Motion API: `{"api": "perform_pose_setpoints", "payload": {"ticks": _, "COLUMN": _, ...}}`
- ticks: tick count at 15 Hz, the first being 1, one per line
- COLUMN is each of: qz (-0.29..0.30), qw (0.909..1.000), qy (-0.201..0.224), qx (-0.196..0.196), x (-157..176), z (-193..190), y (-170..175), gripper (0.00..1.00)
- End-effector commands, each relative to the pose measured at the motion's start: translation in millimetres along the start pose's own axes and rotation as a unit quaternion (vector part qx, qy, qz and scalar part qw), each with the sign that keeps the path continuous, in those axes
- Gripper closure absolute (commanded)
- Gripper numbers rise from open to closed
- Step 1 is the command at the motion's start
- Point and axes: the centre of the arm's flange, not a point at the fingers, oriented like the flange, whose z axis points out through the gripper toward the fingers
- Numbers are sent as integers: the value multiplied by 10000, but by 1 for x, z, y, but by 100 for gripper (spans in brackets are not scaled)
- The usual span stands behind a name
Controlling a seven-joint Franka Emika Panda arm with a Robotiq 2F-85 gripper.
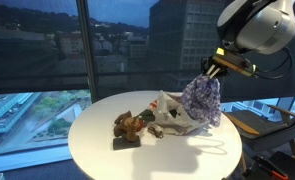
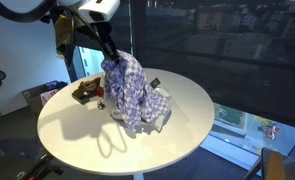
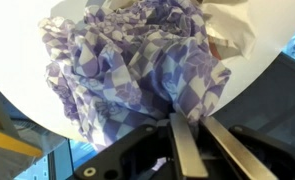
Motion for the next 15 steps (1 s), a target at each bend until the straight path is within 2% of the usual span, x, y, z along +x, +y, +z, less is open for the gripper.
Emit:
{"api": "perform_pose_setpoints", "payload": {"ticks": 1, "qz": -186, "qw": 9988, "qy": -434, "qx": 127, "x": -27, "z": 35, "y": 11, "gripper": 96}}
{"api": "perform_pose_setpoints", "payload": {"ticks": 4, "qz": -345, "qw": 9975, "qy": -620, "qx": 4, "x": -35, "z": 63, "y": 19, "gripper": 96}}
{"api": "perform_pose_setpoints", "payload": {"ticks": 7, "qz": -690, "qw": 9960, "qy": -561, "qx": -91, "x": -35, "z": 89, "y": 21, "gripper": 96}}
{"api": "perform_pose_setpoints", "payload": {"ticks": 15, "qz": -1447, "qw": 9890, "qy": -292, "qx": -16, "x": -8, "z": 160, "y": -15, "gripper": 97}}
